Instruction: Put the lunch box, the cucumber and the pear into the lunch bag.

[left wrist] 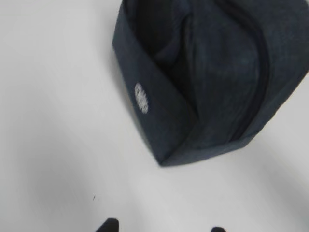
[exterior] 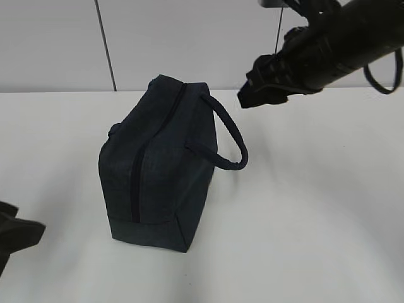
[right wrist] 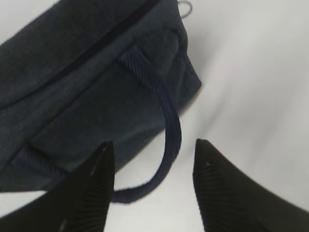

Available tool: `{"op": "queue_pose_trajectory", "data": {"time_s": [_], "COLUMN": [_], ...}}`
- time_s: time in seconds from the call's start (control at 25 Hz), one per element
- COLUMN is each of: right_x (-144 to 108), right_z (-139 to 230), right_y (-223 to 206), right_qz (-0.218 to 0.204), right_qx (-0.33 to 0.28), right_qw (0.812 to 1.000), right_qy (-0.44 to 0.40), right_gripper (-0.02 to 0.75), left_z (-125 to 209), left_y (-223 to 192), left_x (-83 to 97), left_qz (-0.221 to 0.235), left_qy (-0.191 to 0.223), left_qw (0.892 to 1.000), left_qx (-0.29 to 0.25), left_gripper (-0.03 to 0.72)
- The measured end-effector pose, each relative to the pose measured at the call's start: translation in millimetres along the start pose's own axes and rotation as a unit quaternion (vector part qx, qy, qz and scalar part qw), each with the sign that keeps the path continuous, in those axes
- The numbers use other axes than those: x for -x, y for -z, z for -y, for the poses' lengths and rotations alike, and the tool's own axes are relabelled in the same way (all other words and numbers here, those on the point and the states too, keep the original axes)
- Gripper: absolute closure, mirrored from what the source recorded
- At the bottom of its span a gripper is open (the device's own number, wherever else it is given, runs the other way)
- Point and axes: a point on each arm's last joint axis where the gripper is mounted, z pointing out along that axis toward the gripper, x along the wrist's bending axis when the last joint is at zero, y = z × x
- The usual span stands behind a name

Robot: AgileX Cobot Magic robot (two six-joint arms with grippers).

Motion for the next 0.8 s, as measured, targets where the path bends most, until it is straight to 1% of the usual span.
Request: {"op": "queue_pose_trajectory", "data": {"time_s": [0.08, 0.2, 0.28, 0.32, 0.44, 0.52, 0.6, 0.68, 0.8], "right_x": [-4.4, -12.7, -18.3, -20.7, -22.1, -23.0, -26.7, -31.9, -39.2], "right_z": [10.8, 32.2, 50.2, 61.4, 95.2, 115.8, 135.6, 153.3, 181.8], "right_y": [18.6, 53.1, 78.9, 90.1, 117.4, 133.8, 148.0, 164.1, 182.8], "right_qz": [0.011, 0.031, 0.05, 0.059, 0.107, 0.136, 0.147, 0.152, 0.157], "right_qx": [-0.007, -0.009, -0.016, -0.025, -0.065, -0.082, -0.087, -0.075, -0.06], "right_qw": [1.0, 0.999, 0.998, 0.997, 0.991, 0.986, 0.984, 0.984, 0.985], "right_qy": [-0.014, -0.037, -0.042, -0.044, -0.046, -0.045, -0.047, -0.043, -0.04], "right_gripper": [0.337, 0.346, 0.349, 0.35, 0.351, 0.352, 0.352, 0.353, 0.353], "left_z": [3.1, 4.1, 11.4, 16.5, 34.9, 43.8, 52.6, 62.5, 76.8], "left_y": [15.2, 45.3, 66.0, 73.7, 97.7, 115.5, 127.2, 134.8, 138.3], "left_x": [-0.5, 2.3, 5.7, 7.2, 12.3, 16.5, 19.7, 22.4, 24.8], "left_qz": [-0.018, -0.036, -0.044, -0.047, -0.056, -0.059, -0.061, -0.061, -0.06], "left_qy": [0.012, 0.013, 0.024, 0.026, 0.025, 0.025, 0.022, 0.021, 0.02], "left_qw": [1.0, 0.999, 0.997, 0.997, 0.995, 0.991, 0.988, 0.987, 0.991], "left_qx": [-0.01, 0.03, 0.057, 0.063, 0.083, 0.119, 0.143, 0.148, 0.121], "left_gripper": [0.337, 0.337, 0.34, 0.342, 0.35, 0.352, 0.354, 0.354, 0.356]}}
